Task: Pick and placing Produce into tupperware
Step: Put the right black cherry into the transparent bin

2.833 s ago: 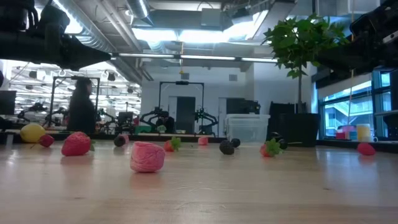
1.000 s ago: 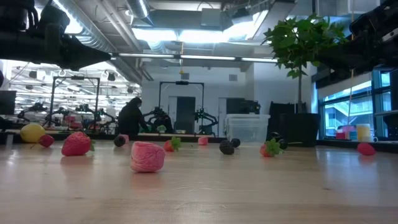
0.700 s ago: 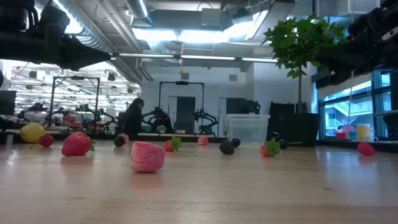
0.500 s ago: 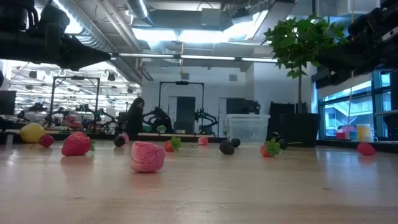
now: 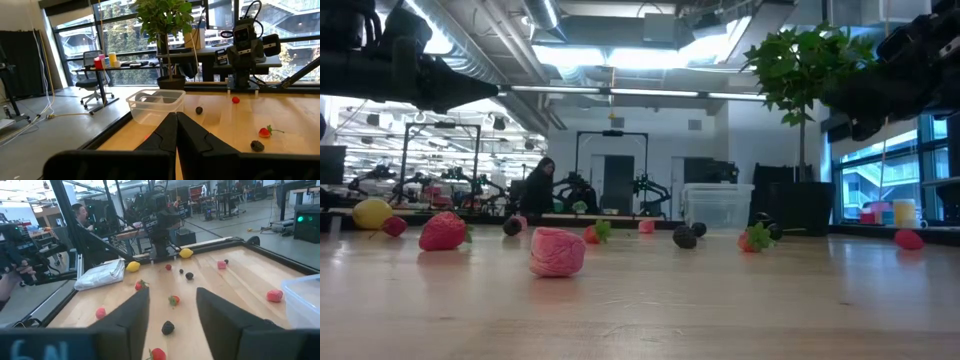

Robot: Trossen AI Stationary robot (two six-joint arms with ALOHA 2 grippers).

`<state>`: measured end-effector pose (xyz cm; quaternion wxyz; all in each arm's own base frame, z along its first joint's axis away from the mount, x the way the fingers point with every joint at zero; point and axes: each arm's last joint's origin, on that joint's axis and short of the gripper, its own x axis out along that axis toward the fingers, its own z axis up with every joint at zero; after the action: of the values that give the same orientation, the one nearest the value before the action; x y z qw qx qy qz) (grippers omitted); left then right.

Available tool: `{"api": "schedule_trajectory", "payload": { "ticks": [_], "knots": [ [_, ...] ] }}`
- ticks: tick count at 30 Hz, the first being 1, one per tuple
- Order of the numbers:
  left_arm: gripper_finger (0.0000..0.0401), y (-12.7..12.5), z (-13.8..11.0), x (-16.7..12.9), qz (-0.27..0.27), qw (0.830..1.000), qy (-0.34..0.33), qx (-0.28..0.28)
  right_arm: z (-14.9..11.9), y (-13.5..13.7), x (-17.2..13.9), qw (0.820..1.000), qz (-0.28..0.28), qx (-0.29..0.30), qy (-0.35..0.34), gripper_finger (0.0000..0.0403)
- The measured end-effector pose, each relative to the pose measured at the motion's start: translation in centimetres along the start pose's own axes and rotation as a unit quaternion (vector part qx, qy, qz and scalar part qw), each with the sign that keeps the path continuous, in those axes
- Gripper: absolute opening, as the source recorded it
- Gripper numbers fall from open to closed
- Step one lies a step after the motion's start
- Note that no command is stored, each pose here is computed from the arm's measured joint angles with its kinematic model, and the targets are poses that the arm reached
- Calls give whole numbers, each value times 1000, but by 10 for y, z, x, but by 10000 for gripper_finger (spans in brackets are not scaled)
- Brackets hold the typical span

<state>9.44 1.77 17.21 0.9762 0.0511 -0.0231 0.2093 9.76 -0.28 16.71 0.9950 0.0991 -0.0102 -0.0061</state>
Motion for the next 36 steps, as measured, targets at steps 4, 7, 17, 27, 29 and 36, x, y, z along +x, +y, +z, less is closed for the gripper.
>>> {"api": "schedule_trajectory", "payload": {
  "ticks": [4, 7, 17, 27, 29, 36],
  "knots": [
    [0, 0, 0, 0, 0, 1000, 0, -2, 2, 0, 0, 1000, 2, -6, -12, 202],
    [4, 0, 0, 0, -1, 1000, 0, -9, 4, 1, 0, 1000, 4, -9, -21, 213],
    [115, -2, 0, 0, -31, 999, -3, -12, 8, -2, 0, 997, -52, -13, -49, 218],
    [157, -2, 2, 0, -30, 999, -15, 11, 6, -11, 5, 979, -193, 31, -51, 218],
    [157, -1, 4, 0, -29, 999, -22, 8, 7, -14, 6, 969, -238, 51, -50, 218],
    [157, -1, 9, 0, -26, 999, -45, 2, 16, -19, 15, 957, -282, 67, -27, 218]
  ]
}}
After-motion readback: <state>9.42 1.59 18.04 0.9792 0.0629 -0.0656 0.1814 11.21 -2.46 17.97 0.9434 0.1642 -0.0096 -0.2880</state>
